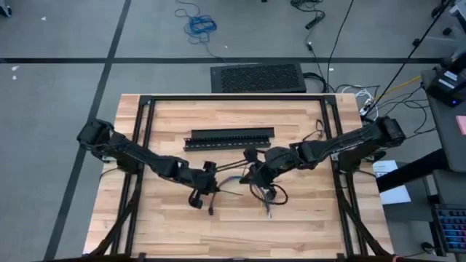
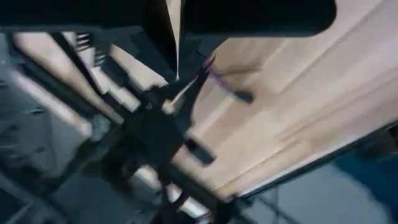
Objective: Ziptie cables
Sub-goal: Wrap the cables together using a zip tie
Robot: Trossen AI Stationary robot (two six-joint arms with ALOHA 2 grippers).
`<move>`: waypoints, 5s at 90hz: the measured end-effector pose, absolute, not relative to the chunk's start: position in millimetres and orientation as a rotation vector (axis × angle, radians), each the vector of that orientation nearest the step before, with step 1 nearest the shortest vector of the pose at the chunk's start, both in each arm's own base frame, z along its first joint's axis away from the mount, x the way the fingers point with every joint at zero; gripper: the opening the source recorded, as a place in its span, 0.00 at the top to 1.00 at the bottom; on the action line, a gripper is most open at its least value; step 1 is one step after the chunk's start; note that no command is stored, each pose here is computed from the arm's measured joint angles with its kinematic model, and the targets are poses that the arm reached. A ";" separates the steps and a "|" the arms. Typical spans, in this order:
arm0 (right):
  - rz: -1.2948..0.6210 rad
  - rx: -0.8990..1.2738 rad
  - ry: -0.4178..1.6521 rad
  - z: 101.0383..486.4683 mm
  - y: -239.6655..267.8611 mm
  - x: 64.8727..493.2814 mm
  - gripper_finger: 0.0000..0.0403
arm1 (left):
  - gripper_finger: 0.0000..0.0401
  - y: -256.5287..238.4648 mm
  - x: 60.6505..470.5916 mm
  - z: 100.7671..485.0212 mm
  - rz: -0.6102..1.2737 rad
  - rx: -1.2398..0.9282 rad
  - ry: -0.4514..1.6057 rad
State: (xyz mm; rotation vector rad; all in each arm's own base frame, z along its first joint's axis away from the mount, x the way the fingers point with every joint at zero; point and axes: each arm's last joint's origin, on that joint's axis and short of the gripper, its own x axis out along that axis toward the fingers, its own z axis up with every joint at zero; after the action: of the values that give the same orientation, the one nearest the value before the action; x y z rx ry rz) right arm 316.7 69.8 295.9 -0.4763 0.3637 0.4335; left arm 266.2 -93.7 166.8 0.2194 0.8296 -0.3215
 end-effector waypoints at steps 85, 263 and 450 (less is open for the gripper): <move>0.709 -0.192 0.468 202.3 70.8 377.0 0.75 | 0.97 -83.7 271.5 167.1 -0.224 0.213 0.783; 0.665 -0.380 0.565 273.4 90.4 317.1 0.75 | 0.97 -80.4 280.9 157.8 -0.306 0.098 0.790; 0.549 -0.470 0.014 195.2 73.0 395.6 1.00 | 0.97 -110.7 274.7 157.6 -0.448 0.169 0.733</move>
State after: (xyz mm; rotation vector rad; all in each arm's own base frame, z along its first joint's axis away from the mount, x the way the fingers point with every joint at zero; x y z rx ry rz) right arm 395.6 73.0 195.2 -0.4700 0.0138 0.5486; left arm 274.7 -110.7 157.6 0.1690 0.7330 -0.4478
